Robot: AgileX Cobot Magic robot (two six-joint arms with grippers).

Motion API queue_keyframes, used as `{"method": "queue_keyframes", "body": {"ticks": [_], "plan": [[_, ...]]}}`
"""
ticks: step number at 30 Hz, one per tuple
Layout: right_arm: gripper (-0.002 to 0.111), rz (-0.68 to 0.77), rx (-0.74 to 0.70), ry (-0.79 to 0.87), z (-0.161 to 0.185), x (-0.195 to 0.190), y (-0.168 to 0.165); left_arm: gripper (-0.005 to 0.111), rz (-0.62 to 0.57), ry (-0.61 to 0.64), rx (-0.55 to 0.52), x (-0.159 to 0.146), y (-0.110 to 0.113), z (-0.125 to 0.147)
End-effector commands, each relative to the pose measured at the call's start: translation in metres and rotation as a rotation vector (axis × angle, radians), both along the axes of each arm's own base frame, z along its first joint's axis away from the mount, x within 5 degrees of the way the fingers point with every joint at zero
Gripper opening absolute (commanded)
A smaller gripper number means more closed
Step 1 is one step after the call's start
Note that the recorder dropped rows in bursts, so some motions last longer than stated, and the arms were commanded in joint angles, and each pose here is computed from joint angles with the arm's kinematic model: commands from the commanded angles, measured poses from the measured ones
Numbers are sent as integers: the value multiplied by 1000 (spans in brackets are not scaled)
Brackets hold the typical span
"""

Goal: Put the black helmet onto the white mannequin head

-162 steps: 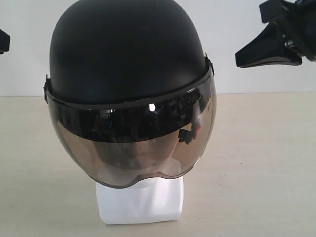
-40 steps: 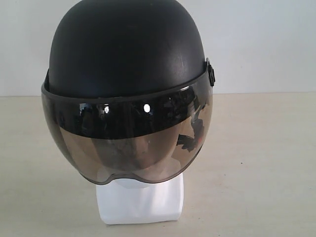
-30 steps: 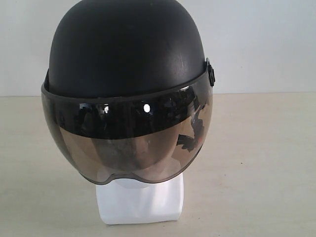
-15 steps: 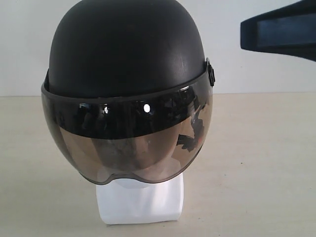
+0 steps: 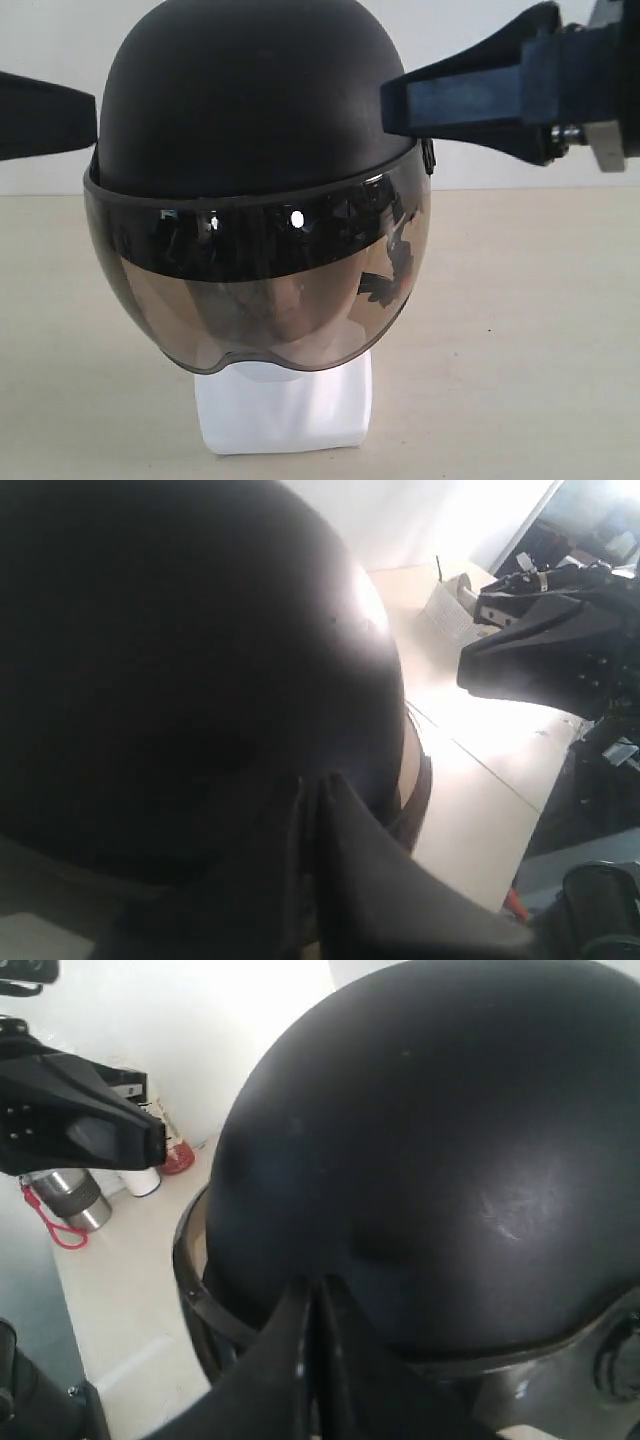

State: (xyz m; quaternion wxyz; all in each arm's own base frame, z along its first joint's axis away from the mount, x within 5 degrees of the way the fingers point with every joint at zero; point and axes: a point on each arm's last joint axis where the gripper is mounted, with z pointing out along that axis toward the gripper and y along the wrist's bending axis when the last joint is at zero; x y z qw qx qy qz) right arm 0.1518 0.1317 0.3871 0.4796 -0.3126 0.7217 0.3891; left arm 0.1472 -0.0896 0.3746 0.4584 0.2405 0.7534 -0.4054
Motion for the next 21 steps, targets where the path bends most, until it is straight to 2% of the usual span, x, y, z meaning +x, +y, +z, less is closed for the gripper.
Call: {"method": "queue_keyframes", "body": {"ticks": [1,10,21], "plan": [[0,3,-32,-36,-4,0,11,4,25,3,0,3,-2,-11],[0,19,-105,25,-24,16,25,4,19,8,43,13,-5,-24],[0,-26,-172,61,-31,19,22,4,-22,34,100,16,-7,-32]]}}
